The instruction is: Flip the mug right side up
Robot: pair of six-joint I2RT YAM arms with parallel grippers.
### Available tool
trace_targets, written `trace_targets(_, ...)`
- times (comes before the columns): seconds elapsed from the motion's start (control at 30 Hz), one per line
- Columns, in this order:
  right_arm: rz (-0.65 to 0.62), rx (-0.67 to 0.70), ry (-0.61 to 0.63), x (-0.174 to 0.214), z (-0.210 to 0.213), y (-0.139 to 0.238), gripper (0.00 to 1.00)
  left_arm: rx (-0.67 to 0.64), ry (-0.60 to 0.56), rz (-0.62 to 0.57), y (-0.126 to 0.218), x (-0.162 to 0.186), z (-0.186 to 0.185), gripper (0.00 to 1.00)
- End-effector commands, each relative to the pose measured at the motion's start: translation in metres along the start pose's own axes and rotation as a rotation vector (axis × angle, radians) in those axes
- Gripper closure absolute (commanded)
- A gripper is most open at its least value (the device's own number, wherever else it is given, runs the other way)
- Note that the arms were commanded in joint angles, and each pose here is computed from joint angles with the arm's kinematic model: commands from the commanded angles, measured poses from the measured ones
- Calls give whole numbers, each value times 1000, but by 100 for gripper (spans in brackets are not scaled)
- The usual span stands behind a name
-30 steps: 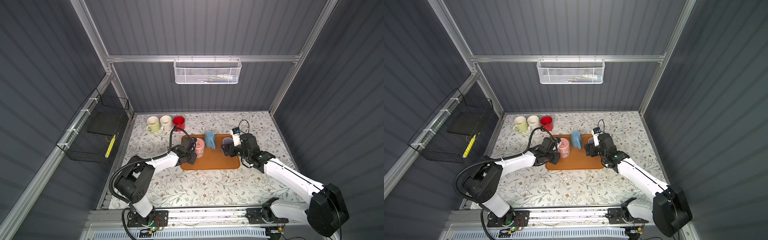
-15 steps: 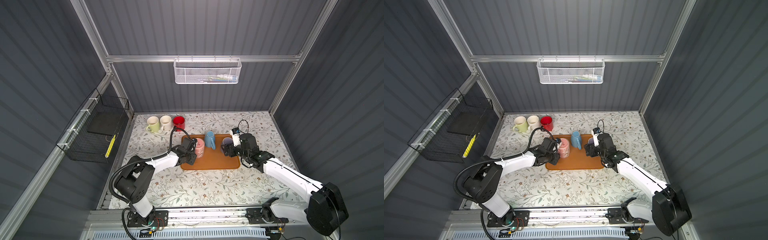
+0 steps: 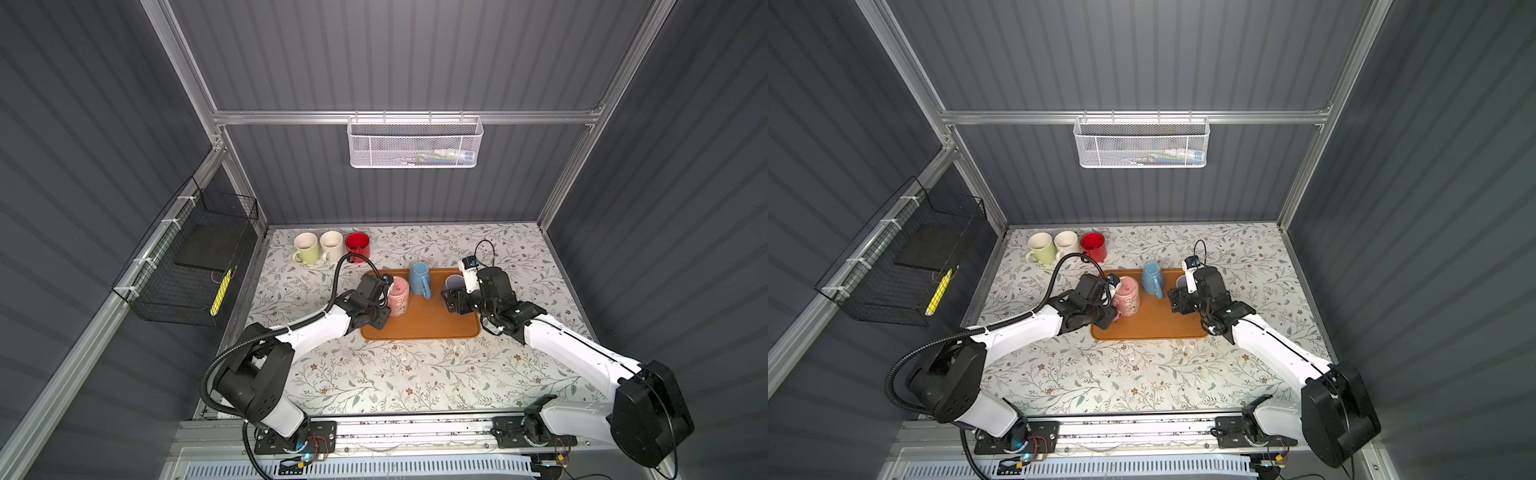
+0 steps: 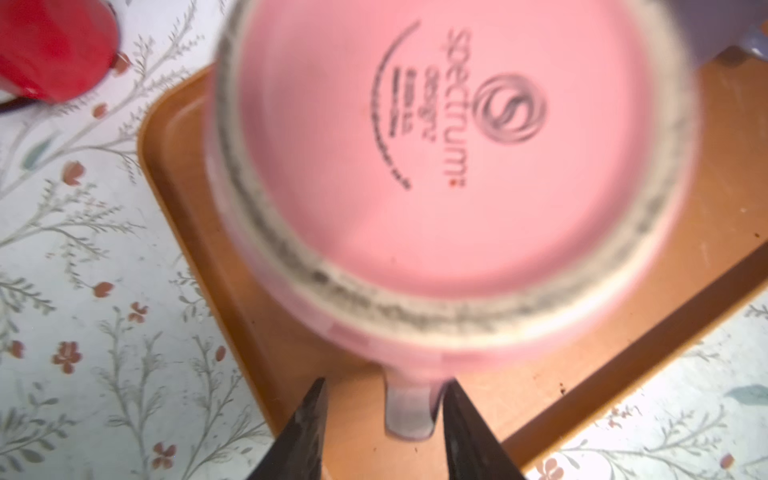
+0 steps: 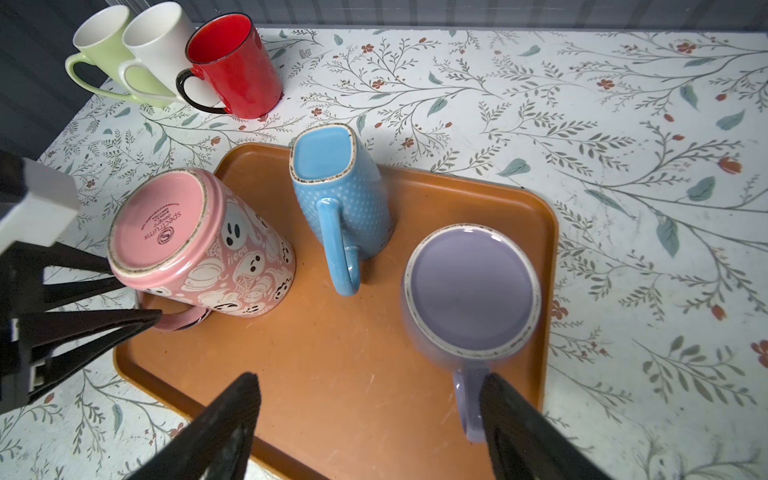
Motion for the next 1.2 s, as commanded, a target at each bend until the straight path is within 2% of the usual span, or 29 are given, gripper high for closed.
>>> trace_targets(0.0, -6, -5, -11, 0, -1, -3, 16, 15, -49, 25, 5, 1, -3, 54)
trace_targets(0.2, -2, 1, -5, 3, -1, -1, 16, 46, -68, 46, -1, 12, -5, 53)
trace_targets(0.6, -5, 2, -6, 3, -2, -2, 16, 14, -108, 93, -21, 20, -4, 54)
trace_targets(1.17, 0, -1, -5, 4, -1, -6, 16, -12, -139, 106, -36, 4, -5, 54)
Point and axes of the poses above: each gripper's point midway between its finger pads, its own y axis back along the fingers, its own z axis along the line the jaws close on, x = y × z, the point moved 9 cm from there along y, back along the fingers, and after that the axes turned 8 degrees about y, right-handed, at the moved point
